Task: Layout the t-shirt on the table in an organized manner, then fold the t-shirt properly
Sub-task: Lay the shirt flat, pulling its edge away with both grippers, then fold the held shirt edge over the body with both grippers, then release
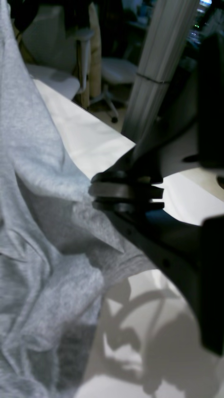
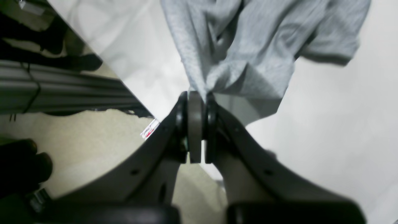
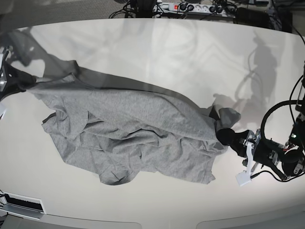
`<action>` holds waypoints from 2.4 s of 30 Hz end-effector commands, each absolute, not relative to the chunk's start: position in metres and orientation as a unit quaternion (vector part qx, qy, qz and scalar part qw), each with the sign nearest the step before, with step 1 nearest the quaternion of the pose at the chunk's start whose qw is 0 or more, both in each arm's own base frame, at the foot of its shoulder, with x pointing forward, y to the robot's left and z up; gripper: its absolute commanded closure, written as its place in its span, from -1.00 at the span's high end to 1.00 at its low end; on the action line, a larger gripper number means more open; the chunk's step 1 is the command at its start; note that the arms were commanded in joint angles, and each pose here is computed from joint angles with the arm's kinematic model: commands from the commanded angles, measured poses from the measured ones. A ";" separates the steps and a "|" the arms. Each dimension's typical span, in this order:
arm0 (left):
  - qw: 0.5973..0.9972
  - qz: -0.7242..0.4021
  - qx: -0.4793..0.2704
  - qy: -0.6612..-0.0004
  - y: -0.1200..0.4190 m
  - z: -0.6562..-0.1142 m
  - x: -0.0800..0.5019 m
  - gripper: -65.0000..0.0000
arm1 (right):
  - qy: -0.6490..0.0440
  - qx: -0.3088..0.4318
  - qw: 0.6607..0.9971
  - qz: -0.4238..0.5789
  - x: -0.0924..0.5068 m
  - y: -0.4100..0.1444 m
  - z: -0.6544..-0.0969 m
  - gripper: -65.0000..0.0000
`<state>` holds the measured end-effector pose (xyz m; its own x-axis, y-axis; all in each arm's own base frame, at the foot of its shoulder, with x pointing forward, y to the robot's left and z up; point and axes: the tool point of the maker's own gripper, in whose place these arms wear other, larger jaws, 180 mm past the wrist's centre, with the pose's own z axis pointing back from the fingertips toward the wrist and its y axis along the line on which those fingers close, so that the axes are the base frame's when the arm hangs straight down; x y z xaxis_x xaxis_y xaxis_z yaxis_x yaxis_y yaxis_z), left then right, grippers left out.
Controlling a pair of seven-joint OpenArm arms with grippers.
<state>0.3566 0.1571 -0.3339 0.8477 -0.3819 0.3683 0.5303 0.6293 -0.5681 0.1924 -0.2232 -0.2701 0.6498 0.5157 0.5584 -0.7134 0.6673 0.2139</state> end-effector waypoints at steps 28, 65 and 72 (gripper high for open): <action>0.836 -0.460 -0.293 0.055 0.213 -0.334 0.134 -1.00 | -0.063 0.275 0.909 0.307 0.079 -0.224 -0.317 -1.00; 0.828 -0.472 -0.301 0.036 0.203 -0.332 0.142 -1.00 | -0.181 0.255 0.894 0.322 0.149 -0.215 -0.294 -1.00; 0.835 -0.502 -0.227 0.003 0.213 -0.346 0.168 -1.00 | -0.229 0.180 0.902 0.318 0.174 -0.233 -0.298 -1.00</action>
<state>0.1608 0.2090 -0.3540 0.5013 -0.8386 0.2133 0.8274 0.3923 -0.4019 0.1684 -0.2328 -0.3068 0.7133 0.4841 0.5068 -0.6425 0.7405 0.1970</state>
